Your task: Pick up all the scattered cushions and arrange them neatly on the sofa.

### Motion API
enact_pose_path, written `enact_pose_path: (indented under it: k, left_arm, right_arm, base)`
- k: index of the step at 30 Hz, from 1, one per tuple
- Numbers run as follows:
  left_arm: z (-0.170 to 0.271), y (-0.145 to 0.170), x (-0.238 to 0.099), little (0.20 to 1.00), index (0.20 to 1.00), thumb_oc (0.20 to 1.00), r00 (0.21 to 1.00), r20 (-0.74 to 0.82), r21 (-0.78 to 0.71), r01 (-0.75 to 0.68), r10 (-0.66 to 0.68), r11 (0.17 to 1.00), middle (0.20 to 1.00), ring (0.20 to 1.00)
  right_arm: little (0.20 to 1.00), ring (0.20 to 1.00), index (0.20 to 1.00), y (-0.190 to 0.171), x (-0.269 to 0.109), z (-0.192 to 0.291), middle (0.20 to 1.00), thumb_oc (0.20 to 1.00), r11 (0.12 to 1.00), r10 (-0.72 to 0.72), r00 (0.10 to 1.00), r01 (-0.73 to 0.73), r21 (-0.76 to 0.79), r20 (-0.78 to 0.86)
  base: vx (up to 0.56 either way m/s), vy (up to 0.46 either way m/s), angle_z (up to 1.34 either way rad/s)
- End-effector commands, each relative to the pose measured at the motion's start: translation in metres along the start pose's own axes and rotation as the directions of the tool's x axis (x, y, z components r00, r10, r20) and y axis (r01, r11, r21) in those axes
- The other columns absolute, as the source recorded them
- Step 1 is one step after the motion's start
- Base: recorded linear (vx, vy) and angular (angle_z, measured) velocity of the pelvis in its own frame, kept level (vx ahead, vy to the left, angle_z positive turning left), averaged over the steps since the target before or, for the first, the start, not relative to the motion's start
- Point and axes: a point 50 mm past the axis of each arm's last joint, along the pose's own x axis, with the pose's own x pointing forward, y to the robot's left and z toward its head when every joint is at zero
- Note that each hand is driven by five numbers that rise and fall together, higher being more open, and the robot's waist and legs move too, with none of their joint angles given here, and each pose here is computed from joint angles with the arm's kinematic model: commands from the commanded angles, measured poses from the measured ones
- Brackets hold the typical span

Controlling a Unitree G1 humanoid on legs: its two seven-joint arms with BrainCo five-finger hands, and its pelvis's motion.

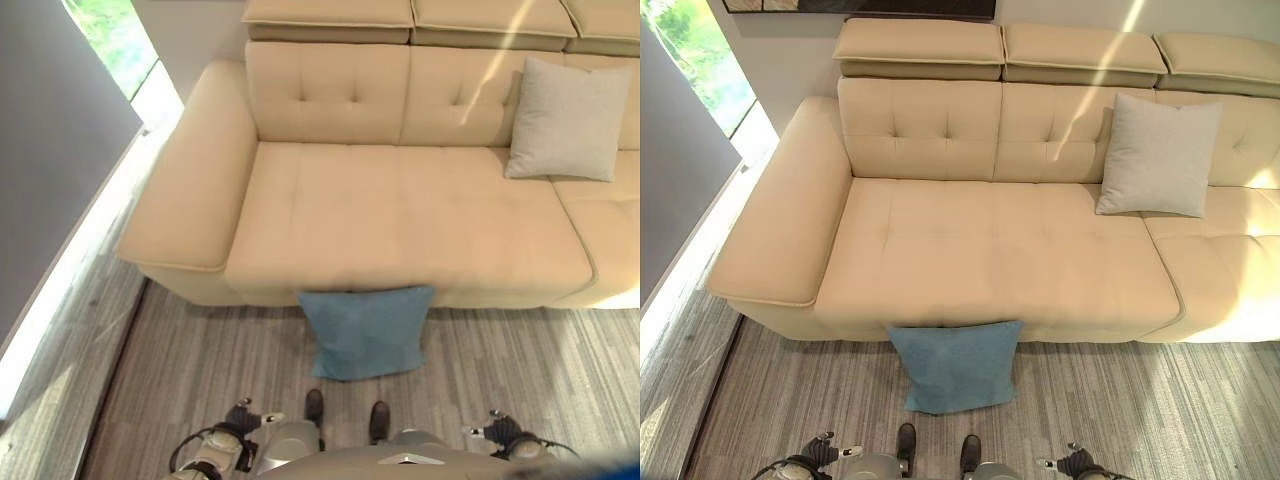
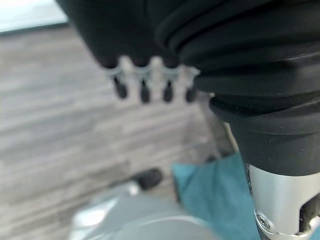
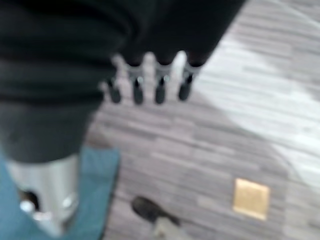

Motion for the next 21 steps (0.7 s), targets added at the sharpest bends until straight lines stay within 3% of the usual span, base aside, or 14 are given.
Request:
enact_pose_path:
  k: [1, 7, 16, 19, 21]
  left_arm:
    - [0.003, 0.009, 0.002, 1.000, 1.000, 1.000, 1.000, -0.002, 0.033, -0.022, 0.022, 0.999, 1.000, 1.000]
    - [0.022, 0.017, 0.004, 1.000, 1.000, 1.000, 0.995, 0.064, -0.031, -0.073, 0.075, 0.997, 1.000, 1.000]
    - [0.132, 0.035, -0.003, 1.000, 1.000, 1.000, 0.896, 0.381, -0.241, -0.144, 0.230, 0.960, 1.000, 1.000]
    - [0.187, 0.041, -0.016, 1.000, 1.000, 1.000, 0.815, 0.491, -0.329, -0.154, 0.308, 0.932, 1.000, 1.000]
    - [0.199, 0.044, -0.021, 1.000, 1.000, 1.000, 0.792, 0.518, -0.347, -0.151, 0.323, 0.926, 1.000, 1.000]
  right_arm:
    - [1.000, 1.000, 1.000, -0.012, 0.003, 0.019, 1.000, 1.000, 0.999, -0.032, 0.998, 0.032, 0.000, 0.060]
    - [1.000, 1.000, 1.000, -0.018, 0.004, 0.034, 1.000, 1.000, 0.996, -0.072, 0.992, 0.067, 0.051, 0.105]
    - [1.000, 1.000, 1.000, -0.054, -0.002, 0.108, 1.000, 1.000, 0.953, -0.278, 0.908, 0.219, 0.211, 0.312]
    - [1.000, 1.000, 1.000, -0.079, -0.015, 0.153, 1.000, 1.000, 0.895, -0.418, 0.813, 0.292, 0.336, 0.406]
    - [1.000, 1.000, 1.000, -0.083, -0.019, 0.163, 1.000, 1.000, 0.885, -0.438, 0.791, 0.293, 0.363, 0.428]
  base:
    - [0.11, 0.076, -0.14]
    - [-0.02, 0.022, -0.06]
    - [-0.22, -0.051, -0.07]
    - [-0.15, -0.109, 0.01]
    - [-0.09, -0.049, 0.05]
